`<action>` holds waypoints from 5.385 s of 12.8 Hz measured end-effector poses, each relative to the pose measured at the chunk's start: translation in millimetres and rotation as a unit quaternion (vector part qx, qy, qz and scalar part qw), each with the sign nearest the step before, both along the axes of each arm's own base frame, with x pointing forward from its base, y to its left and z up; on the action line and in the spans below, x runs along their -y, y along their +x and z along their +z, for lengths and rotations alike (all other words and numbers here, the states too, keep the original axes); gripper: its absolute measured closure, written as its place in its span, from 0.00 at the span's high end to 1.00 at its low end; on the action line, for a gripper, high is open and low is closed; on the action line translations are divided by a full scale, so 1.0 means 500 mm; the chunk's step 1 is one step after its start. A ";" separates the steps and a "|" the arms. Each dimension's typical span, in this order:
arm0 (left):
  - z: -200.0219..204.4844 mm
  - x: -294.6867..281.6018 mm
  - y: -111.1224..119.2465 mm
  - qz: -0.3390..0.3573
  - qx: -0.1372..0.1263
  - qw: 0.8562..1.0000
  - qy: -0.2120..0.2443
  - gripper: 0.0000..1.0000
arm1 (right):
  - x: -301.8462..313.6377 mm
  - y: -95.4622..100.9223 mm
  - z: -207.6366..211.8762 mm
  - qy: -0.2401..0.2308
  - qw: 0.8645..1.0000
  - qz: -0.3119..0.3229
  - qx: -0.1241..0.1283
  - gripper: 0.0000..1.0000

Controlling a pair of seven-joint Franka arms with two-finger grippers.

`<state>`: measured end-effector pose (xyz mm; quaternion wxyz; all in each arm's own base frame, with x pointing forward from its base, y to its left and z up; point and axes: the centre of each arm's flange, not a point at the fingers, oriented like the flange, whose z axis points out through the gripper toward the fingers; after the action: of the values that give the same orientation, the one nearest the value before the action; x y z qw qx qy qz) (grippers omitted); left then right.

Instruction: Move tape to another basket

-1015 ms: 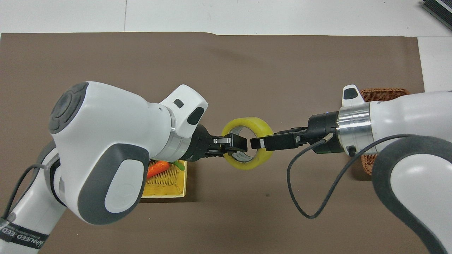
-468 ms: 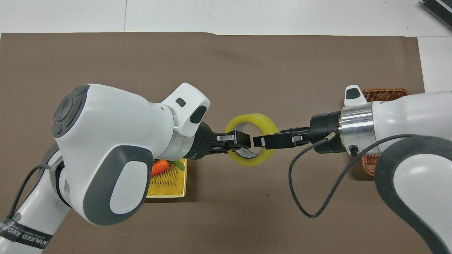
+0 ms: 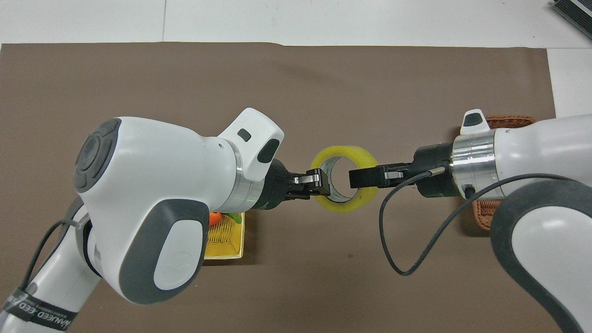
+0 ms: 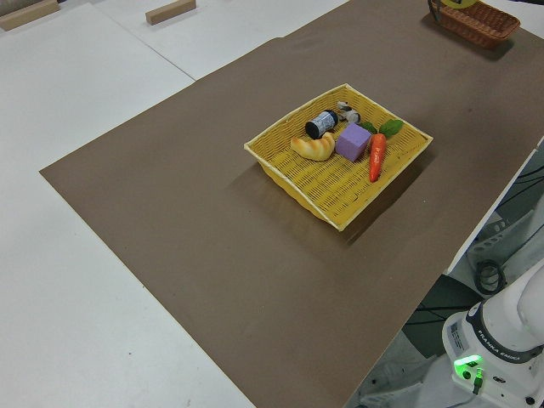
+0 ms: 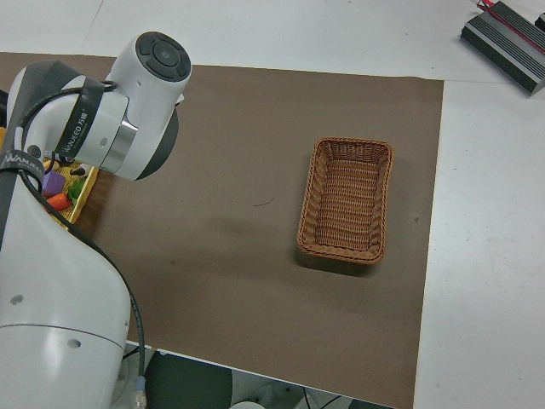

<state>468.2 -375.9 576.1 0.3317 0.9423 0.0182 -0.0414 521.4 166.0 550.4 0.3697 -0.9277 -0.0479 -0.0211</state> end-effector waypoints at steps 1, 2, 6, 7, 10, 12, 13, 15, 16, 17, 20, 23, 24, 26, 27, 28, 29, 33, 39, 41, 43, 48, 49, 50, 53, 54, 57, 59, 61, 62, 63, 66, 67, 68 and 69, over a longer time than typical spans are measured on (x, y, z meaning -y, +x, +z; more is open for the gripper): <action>0.003 -0.002 0.002 0.004 -0.001 1.000 -0.001 0.67 | 0.014 0.006 -0.006 -0.005 1.000 -0.005 -0.001 0.41; 0.007 -0.008 0.005 0.008 0.000 1.000 -0.001 0.80 | 0.026 0.010 -0.009 -0.008 1.000 -0.009 -0.002 0.32; 0.019 -0.084 0.042 0.033 -0.006 0.999 0.009 1.00 | 0.083 0.019 -0.023 -0.063 0.998 -0.010 0.002 0.00; 0.014 -0.117 0.059 0.040 -0.008 0.999 0.022 1.00 | 0.112 0.023 -0.027 -0.079 0.997 -0.015 0.000 0.00; -0.001 -0.253 0.122 0.081 -0.013 0.995 0.063 1.00 | 0.223 0.036 -0.044 -0.138 0.990 -0.034 0.001 0.00; -0.013 -0.364 0.162 0.115 -0.013 0.989 0.098 1.00 | 0.329 0.046 -0.071 -0.168 0.985 -0.043 0.003 0.00; -0.016 -0.408 0.175 0.129 -0.011 0.985 0.110 1.00 | 0.392 0.050 -0.092 -0.171 0.984 -0.041 0.008 0.00; -0.019 -0.486 0.196 0.156 -0.007 0.980 0.127 1.00 | 0.534 0.049 -0.151 -0.174 0.984 -0.039 0.011 0.00; -0.020 -0.519 0.203 0.167 -0.006 0.977 0.134 1.00 | 0.596 0.045 -0.180 -0.174 0.984 -0.045 0.008 0.00; -0.021 -0.549 0.208 0.175 -0.002 0.973 0.149 1.00 | 0.638 0.043 -0.203 -0.176 0.983 -0.054 0.007 0.00; -0.007 -0.602 0.214 0.171 0.035 0.957 0.231 1.00 | 0.696 0.051 -0.260 -0.182 0.980 -0.085 -0.003 0.00; 0.019 -0.614 0.209 0.160 0.043 0.948 0.271 1.00 | 0.749 0.055 -0.325 -0.181 0.977 -0.113 -0.018 0.00; 0.027 -0.615 0.207 0.157 0.039 0.948 0.275 1.00 | 0.756 0.059 -0.339 -0.182 0.976 -0.117 -0.018 0.00; 0.030 -0.618 0.200 0.150 0.029 0.946 0.286 1.00 | 0.766 0.064 -0.372 -0.182 0.976 -0.113 -0.020 0.00; 0.028 -0.619 0.197 0.147 0.022 0.945 0.290 1.00 | 0.776 0.065 -0.393 -0.179 0.977 -0.111 -0.018 0.00; 0.027 -0.619 0.195 0.146 0.018 0.945 0.292 1.00 | 0.784 0.066 -0.411 -0.177 0.978 -0.110 -0.014 0.00; 0.026 -0.619 0.194 0.145 0.017 0.945 0.292 1.00 | 0.789 0.067 -0.425 -0.178 0.978 -0.109 -0.013 0.00; 0.026 -0.619 0.188 0.118 0.019 0.948 0.296 1.00 | 0.782 0.070 -0.437 -0.177 0.979 -0.100 -0.013 0.25; 0.067 -0.743 0.167 0.102 0.008 0.949 0.299 1.00 | 0.785 0.086 -0.416 -0.184 0.977 -0.103 0.003 0.98; 0.076 -0.748 0.147 0.092 -0.014 0.949 0.300 1.00 | 0.795 0.111 -0.371 -0.194 0.975 -0.108 0.030 1.00; 0.089 -0.736 0.126 0.080 -0.024 0.950 0.300 1.00 | 0.786 0.153 -0.312 -0.243 0.962 -0.098 0.072 1.00; 0.093 -0.735 0.106 0.072 -0.043 0.950 0.302 1.00 | 0.613 0.222 -0.228 -0.352 0.928 -0.085 0.087 1.00; 0.093 -0.735 0.106 0.071 -0.044 0.950 0.302 1.00 | 0.588 0.218 -0.214 -0.358 0.927 -0.077 0.081 1.00; 0.093 -0.735 0.106 0.071 -0.045 0.950 0.302 1.00 | 0.570 0.210 -0.201 -0.356 0.929 -0.071 0.069 1.00; 0.092 -0.738 0.105 0.072 -0.046 0.949 0.302 1.00 | 0.492 0.175 -0.135 -0.339 0.933 -0.119 0.010 1.00; 0.092 -0.740 0.105 0.073 -0.047 0.949 0.302 1.00 | 0.443 0.165 -0.112 -0.339 0.931 -0.133 -0.003 1.00; 0.093 -0.748 0.106 0.077 -0.046 0.949 0.302 1.00 | 0.317 0.124 -0.036 -0.345 0.925 -0.160 -0.023 1.00; 0.093 -0.756 0.106 0.081 -0.046 0.949 0.302 1.00 | 0.293 0.091 0.022 -0.344 0.925 -0.162 -0.016 1.00; 0.094 -0.756 0.106 0.082 -0.047 0.948 0.303 1.00 | 0.302 0.065 0.080 -0.347 0.924 -0.162 -0.015 1.00; 0.094 -0.750 0.106 0.079 -0.045 0.947 0.307 1.00 | 0.308 0.056 0.116 -0.348 0.924 -0.159 -0.017 1.00; 0.093 -0.745 0.106 0.076 -0.044 0.945 0.315 1.00 | 0.316 0.047 0.153 -0.349 0.924 -0.154 -0.018 1.00; 0.091 -0.741 0.107 0.073 -0.040 0.941 0.327 1.00 | 0.331 0.015 0.230 -0.354 0.924 -0.142 -0.033 1.00; 0.092 -0.745 0.108 0.076 -0.039 0.941 0.326 1.00 | 0.327 0.008 0.236 -0.355 0.924 -0.138 -0.035 1.00; 0.093 -0.749 0.108 0.078 -0.039 0.941 0.326 1.00 | 0.320 0.003 0.233 -0.356 0.924 -0.133 -0.039 1.00; 0.093 -0.752 0.108 0.079 -0.039 0.941 0.326 1.00 | 0.315 0.002 0.228 -0.357 0.924 -0.130 -0.041 1.00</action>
<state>522.2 0.3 622.8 0.0074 0.9920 0.1182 -0.0434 522.6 8.3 664.5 0.0099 -0.9963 0.0841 -0.0122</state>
